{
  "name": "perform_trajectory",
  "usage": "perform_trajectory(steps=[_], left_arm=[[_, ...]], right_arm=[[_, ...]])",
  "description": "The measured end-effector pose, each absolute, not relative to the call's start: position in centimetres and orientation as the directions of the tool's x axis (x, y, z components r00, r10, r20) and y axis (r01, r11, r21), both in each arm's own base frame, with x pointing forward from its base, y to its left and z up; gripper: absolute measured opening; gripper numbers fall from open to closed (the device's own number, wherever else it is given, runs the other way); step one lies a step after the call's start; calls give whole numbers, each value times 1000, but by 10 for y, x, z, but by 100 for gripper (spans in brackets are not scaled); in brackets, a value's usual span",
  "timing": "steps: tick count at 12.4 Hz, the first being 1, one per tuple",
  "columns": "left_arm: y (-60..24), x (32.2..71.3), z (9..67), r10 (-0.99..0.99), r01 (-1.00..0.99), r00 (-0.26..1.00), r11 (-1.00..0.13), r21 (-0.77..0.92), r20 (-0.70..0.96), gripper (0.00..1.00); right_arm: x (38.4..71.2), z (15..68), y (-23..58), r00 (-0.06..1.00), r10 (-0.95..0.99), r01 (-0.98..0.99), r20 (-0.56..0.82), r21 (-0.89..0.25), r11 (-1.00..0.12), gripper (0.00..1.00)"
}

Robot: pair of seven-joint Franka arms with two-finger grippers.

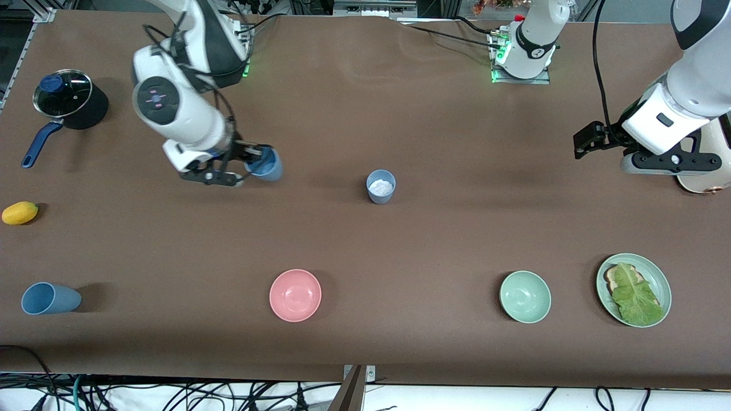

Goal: Stack blue cups with both arms
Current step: 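Carry the blue cup with the right gripper over the tissue cup, then lower the blue cup into the tissue cup with the right gripper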

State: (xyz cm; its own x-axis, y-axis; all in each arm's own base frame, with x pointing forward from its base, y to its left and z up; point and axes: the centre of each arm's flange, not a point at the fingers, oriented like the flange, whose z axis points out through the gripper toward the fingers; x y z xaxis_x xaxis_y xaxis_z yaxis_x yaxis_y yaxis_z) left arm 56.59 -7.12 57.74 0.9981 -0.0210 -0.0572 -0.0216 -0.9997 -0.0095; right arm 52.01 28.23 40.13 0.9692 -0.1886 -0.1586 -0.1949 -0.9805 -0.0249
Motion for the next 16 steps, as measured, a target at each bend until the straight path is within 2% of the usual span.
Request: perform_trajectory(steps=[4,8,16], left_arm=[[-68,566,577,-16,-16,998,-1000,-10,-57,100],[-67,566,577,-14,-15,998,-1000,-10,-57,100],[-68,566,577,-15,-15,998,-1000,-9,-57,100]], right_arm=[[517,428,407,937,-318,-329,-146,-61,-942,5],[502,414,506,903,-407,-419,-136,-76,-905,5],[491,391,530,900,-412,-420,-139,-29,-907,5]])
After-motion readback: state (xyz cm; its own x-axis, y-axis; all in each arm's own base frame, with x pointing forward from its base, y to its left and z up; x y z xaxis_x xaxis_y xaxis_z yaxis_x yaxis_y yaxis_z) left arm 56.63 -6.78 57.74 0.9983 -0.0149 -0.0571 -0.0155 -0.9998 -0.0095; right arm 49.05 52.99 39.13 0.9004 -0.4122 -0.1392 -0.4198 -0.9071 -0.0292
